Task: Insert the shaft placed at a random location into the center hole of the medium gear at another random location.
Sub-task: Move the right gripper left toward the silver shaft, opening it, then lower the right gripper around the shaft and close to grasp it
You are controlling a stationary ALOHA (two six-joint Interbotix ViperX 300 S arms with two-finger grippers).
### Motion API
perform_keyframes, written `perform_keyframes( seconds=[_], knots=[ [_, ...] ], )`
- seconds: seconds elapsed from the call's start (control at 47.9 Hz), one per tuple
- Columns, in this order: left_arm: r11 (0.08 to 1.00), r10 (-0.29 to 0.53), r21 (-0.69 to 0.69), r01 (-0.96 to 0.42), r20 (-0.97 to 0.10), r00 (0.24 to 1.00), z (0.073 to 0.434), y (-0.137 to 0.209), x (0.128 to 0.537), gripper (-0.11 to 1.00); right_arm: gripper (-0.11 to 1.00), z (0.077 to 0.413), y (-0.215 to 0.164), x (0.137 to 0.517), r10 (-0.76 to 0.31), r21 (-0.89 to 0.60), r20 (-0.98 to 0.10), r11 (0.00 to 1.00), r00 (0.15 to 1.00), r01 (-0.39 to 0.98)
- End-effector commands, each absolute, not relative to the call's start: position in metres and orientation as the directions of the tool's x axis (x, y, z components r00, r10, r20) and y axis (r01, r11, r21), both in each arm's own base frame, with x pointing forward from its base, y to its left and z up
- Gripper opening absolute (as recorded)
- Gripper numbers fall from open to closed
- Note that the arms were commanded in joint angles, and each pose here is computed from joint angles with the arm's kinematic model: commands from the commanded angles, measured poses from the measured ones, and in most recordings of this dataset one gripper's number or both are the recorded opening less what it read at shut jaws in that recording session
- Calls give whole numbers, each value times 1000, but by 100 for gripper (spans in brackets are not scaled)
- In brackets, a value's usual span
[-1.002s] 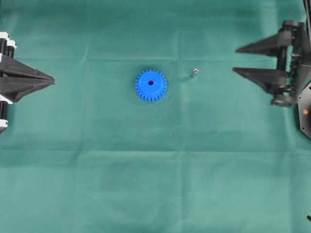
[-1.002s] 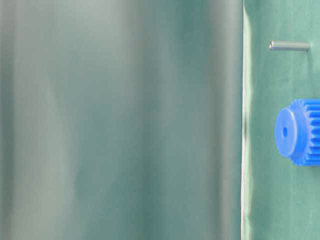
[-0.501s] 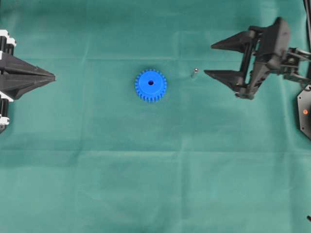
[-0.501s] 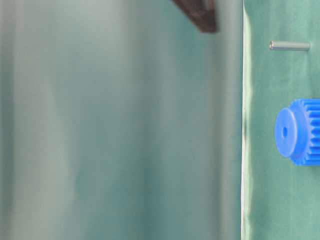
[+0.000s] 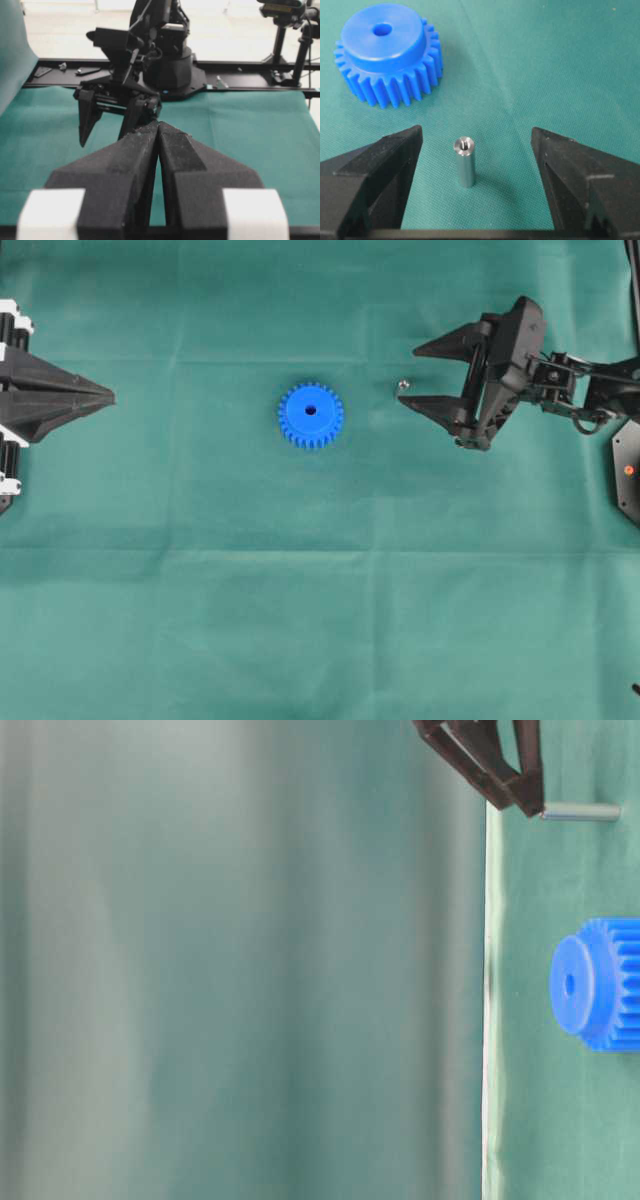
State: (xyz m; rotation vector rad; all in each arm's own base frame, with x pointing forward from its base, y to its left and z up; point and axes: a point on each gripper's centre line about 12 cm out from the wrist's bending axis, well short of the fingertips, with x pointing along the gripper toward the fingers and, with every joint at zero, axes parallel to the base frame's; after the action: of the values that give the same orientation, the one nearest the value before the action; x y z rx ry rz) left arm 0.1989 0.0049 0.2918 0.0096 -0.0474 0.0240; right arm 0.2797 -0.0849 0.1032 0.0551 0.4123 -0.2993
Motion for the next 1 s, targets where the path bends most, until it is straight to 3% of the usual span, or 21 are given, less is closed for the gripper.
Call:
perform_keyframes(
  seconds=[0.0, 0.605, 0.689, 0.877, 0.981],
  knots=[
    [1000, 26, 14, -27, 61, 998, 298, 6, 201, 0, 88, 109, -89, 288, -284, -21, -370, 954, 884, 298],
    [1000, 26, 11, -27, 57, 998, 297, 6, 201, 0, 80, 98, -87, 291, -273, -15, -397, 957, 876, 291],
    [1000, 26, 11, -27, 57, 998, 297, 6, 201, 0, 68, 97, -86, 291, -271, -16, -398, 957, 876, 288],
    [1000, 26, 9, -27, 54, 998, 297, 6, 201, 0, 18, 96, -84, 291, -263, -18, -407, 960, 875, 280],
    [1000, 26, 7, -27, 55, 998, 297, 6, 201, 0, 14, 96, -82, 292, -254, -19, -405, 963, 878, 270]
  ],
)
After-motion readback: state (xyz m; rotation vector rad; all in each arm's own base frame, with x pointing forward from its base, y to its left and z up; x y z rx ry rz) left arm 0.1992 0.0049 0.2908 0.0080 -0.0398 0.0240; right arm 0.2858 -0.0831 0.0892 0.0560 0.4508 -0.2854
